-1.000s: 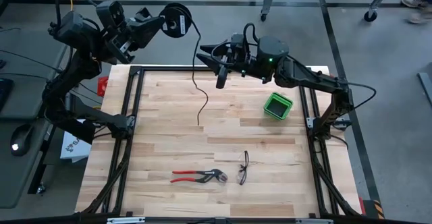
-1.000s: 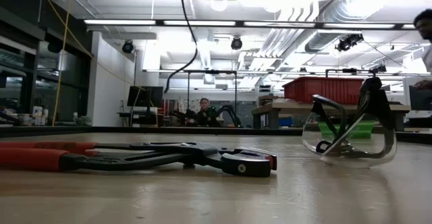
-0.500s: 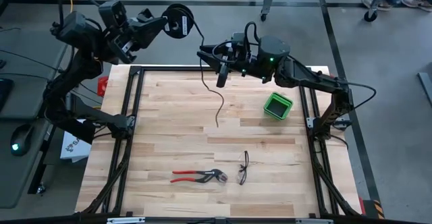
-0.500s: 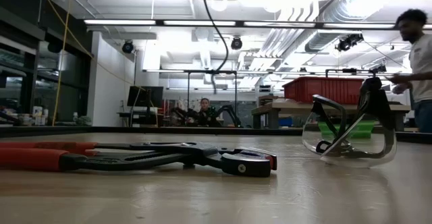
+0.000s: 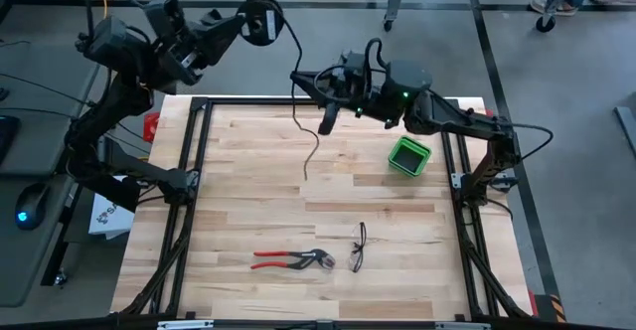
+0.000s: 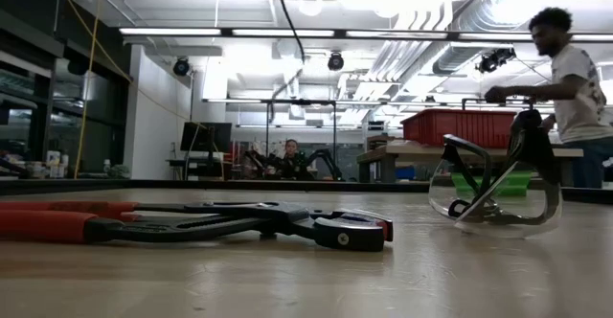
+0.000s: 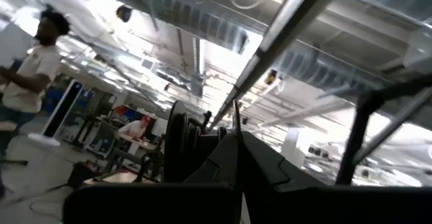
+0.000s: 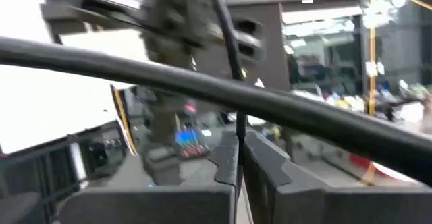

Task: Coil cords
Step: Coil the black wire on the black spool

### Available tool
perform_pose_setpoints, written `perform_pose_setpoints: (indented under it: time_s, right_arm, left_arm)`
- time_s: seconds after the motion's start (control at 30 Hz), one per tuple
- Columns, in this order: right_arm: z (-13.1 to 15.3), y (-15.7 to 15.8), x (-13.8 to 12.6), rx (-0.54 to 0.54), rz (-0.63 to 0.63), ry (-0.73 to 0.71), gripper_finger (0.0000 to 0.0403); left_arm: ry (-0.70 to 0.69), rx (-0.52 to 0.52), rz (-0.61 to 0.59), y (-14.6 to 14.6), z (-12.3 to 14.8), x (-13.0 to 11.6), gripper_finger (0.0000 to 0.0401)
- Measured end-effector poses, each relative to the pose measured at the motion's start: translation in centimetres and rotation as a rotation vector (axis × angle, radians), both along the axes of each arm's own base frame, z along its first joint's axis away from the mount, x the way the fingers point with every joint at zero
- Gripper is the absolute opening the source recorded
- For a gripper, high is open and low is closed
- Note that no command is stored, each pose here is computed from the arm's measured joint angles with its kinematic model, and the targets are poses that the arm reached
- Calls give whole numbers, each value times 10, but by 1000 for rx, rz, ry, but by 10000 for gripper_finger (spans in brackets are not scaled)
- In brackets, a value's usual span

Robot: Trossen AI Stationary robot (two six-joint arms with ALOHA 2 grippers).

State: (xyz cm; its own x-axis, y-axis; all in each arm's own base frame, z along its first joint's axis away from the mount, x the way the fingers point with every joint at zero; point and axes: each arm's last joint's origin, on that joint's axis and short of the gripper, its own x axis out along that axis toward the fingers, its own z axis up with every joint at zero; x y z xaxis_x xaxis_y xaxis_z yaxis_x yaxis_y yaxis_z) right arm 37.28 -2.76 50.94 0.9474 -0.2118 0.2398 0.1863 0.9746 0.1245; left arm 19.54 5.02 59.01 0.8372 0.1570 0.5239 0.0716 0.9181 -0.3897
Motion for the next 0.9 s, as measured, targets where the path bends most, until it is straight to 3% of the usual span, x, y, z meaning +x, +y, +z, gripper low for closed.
perform_pose_setpoints:
  time_s: [0.17, 0.37, 0.53, 0.9]
  right_arm:
    - [-4, 8, 7, -14, 24, -7, 2]
    - [-12, 8, 18, -14, 26, -9, 1]
    - [-11, 8, 23, -20, 36, -74, 1]
    - [-9, 4, 22, -67, -19, -90, 0]
  left_arm:
    - [-21, -128, -53, 7, -6, 22, 0]
    - [-41, -362, -200, 12, -14, 42, 0]
    - [-1, -497, -326, 13, -24, 59, 0]
    - [44, -596, -409, 3, -31, 71, 0]
